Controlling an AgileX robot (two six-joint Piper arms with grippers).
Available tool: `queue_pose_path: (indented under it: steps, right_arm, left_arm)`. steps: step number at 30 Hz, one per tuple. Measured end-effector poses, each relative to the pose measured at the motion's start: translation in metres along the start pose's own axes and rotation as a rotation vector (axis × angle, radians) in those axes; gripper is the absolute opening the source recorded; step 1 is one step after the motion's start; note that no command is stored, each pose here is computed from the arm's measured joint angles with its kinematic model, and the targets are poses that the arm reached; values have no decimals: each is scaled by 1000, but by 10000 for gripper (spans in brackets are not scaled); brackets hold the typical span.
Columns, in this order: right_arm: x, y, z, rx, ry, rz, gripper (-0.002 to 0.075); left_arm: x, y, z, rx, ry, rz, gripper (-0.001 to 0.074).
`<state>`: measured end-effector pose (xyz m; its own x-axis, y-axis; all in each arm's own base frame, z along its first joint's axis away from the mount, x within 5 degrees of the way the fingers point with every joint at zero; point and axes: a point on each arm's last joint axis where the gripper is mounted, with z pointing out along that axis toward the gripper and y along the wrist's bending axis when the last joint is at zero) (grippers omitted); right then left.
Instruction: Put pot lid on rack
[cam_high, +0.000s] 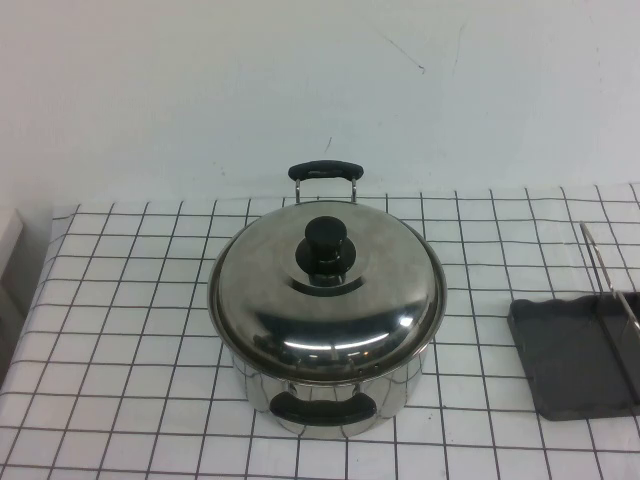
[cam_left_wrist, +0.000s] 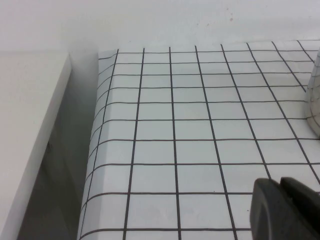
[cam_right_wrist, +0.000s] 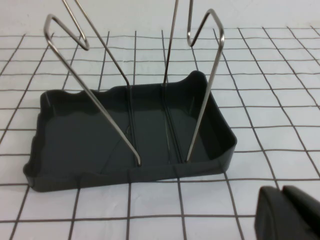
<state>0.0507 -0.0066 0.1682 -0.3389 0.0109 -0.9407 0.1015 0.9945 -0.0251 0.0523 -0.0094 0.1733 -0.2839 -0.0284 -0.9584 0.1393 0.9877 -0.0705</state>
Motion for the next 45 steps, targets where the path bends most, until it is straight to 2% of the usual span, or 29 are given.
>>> queue_pose_path:
  steps: [16,21,24,29,32,40,42,45]
  right_arm:
    - [0,0,0,0,0,0,-3]
    - [0,0,0,0,0,0,-3]
    - [0,0,0,0,0,0,-3]
    - [0,0,0,0,0,0,-3]
    - [0,0,0,0,0,0,-3]
    - [0,0,0,0,0,0,-3]
    - [0,0,0,0,0,0,-3]
    - [0,0,0,0,0,0,-3]
  left_arm:
    - [0,0,0,5,0,-14,-3]
    - [-2,-3,0,33,-18,-92,-4]
    - [-6,-6,0,69,-68,-210,-3]
    - [-23,-6,-3,149,-225,-657,-3]
    - [-26,-4,-4,166,-262,-799,-3]
    - [-22,-9,-3,194,-199,-792,-3]
    - [-19,-12,-3,207,-161,-759,-3]
    - [-23,-19,-7,250,-103,-631,-3]
